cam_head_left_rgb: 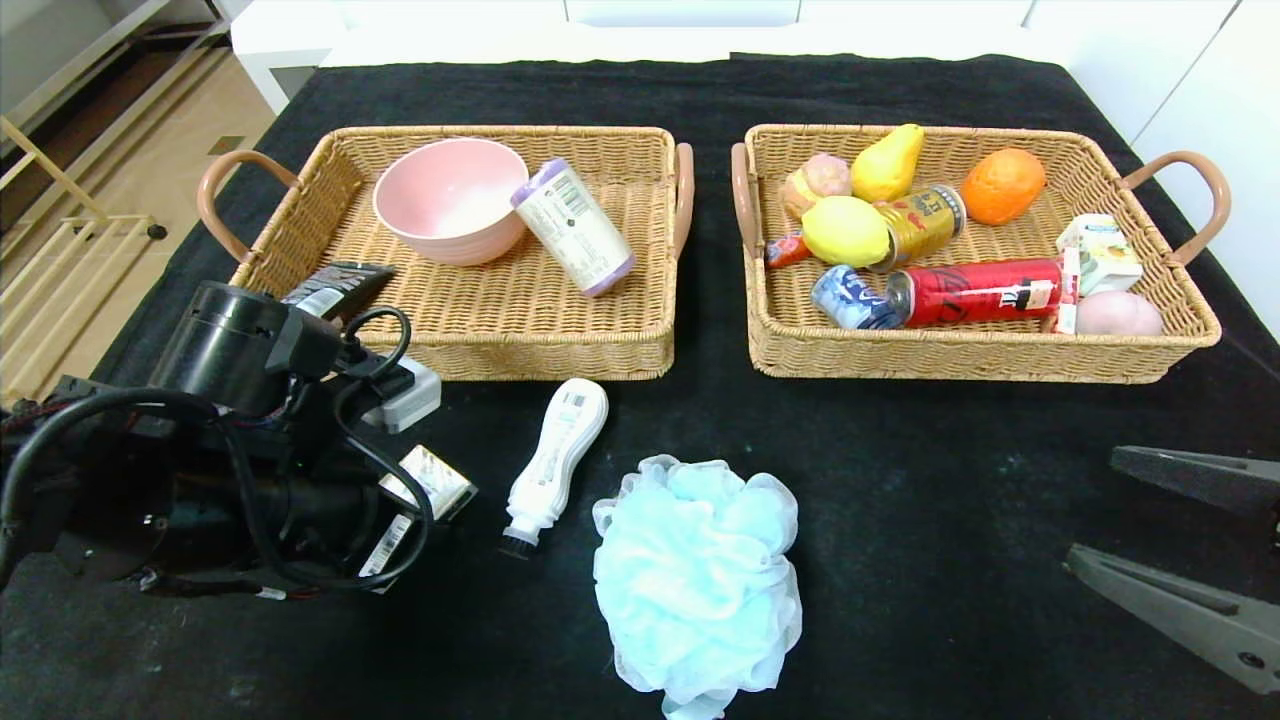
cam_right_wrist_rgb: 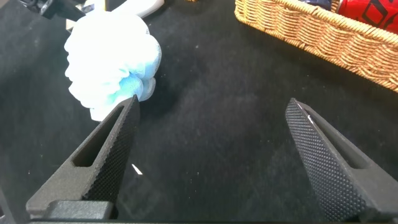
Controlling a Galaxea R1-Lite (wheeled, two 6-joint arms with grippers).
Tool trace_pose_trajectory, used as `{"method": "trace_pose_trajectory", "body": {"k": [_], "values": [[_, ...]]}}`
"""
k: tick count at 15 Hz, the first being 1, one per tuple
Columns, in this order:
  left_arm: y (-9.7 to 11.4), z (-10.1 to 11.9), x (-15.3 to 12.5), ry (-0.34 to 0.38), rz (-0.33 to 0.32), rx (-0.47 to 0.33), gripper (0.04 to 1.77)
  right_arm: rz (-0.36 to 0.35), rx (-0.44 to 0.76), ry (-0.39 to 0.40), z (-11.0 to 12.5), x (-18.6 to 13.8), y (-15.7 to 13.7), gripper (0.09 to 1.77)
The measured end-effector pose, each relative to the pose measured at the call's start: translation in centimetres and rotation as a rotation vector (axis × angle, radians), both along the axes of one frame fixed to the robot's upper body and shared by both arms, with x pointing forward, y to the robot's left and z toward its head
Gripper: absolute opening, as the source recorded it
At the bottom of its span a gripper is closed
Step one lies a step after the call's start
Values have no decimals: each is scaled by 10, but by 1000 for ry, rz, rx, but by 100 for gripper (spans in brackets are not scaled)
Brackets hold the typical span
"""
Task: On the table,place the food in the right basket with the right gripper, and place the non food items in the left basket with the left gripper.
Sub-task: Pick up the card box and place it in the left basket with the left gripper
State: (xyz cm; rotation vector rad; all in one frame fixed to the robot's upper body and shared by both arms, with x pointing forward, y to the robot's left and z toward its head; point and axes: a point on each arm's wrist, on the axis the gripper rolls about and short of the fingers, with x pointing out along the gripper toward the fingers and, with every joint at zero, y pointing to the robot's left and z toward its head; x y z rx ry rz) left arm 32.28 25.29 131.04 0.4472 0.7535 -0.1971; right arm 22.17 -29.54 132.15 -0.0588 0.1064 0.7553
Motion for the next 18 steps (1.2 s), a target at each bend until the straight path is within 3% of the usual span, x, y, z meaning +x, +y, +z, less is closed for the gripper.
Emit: {"method": "trace_pose_trajectory", "body": {"k": [4, 9, 11, 18], "values": [[2, 28, -8, -107, -5, -41, 103, -1, 1, 3, 0, 0, 0, 171], [4, 80, -2, -304, 12, -124, 103, 2, 0, 12, -1, 0, 0, 171], [5, 99, 10, -402, 2, -209, 103, 3, 0, 14, -2, 0, 1, 171], [14, 124, 55, -503, 55, -271, 102, 5, -4, 24, -4, 2, 1, 171]]}}
